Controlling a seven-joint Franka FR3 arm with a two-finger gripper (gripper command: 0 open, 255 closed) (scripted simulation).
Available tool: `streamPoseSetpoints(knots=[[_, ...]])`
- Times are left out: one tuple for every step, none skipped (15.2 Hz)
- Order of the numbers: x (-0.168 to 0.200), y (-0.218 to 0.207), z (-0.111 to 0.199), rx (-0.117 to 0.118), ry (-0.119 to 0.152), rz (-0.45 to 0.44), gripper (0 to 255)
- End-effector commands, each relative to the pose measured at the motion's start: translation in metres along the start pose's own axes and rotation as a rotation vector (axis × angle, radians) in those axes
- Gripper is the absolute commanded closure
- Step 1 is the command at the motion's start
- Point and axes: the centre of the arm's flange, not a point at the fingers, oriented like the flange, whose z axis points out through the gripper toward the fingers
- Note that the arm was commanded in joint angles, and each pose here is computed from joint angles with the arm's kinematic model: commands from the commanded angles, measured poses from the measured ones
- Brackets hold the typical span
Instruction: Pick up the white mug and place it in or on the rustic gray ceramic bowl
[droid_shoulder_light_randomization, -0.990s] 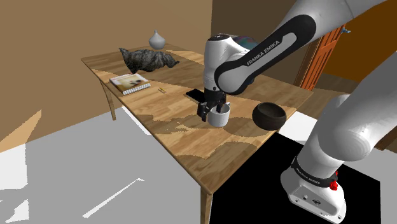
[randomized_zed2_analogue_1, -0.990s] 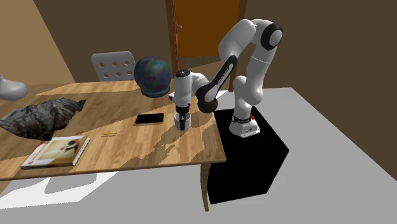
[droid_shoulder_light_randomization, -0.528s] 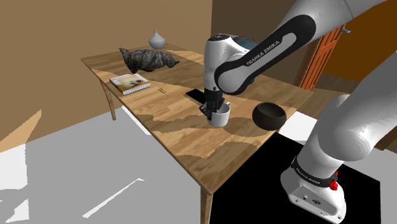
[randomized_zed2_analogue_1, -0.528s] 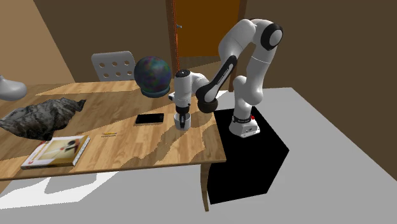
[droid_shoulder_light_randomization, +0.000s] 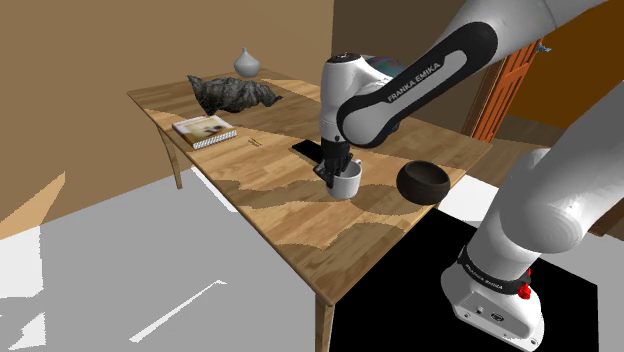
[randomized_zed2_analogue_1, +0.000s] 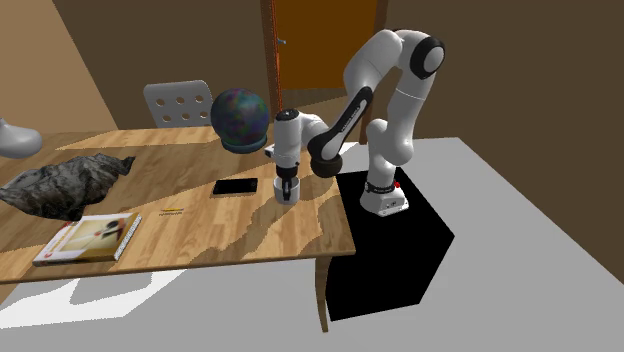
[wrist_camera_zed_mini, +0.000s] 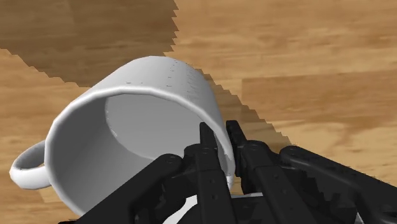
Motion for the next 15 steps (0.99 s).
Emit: streamPoseSetpoints(knots=[[0.0, 0.001, -0.008, 0.0, 0.0, 0.0, 255], [0.001, 0.001, -0.013, 0.0, 0.0, 0.0, 255], [0.001, 0.001, -0.018, 0.0, 0.0, 0.0, 255], [0.001, 0.002, -0.024, 0.0, 0.0, 0.0, 255], [0.002, 0.002, -0.029, 0.0, 0.0, 0.0, 255], [0.002, 0.002, -0.034, 0.0, 0.0, 0.0, 255], [0.003, 0.002, -0.039, 0.0, 0.0, 0.0, 255], [0.003, 0.003, -0.045, 0.0, 0.0, 0.0, 255], [0.003, 0.003, -0.05, 0.0, 0.0, 0.0, 255], [0.004, 0.003, -0.055, 0.0, 0.0, 0.0, 255], [0.004, 0.004, -0.061, 0.0, 0.0, 0.0, 255], [0.004, 0.004, -0.066, 0.0, 0.0, 0.0, 255], [0.005, 0.004, -0.071, 0.0, 0.0, 0.0, 255], [0.005, 0.004, -0.076, 0.0, 0.0, 0.0, 255], [0.005, 0.005, -0.082, 0.0, 0.0, 0.0, 255]])
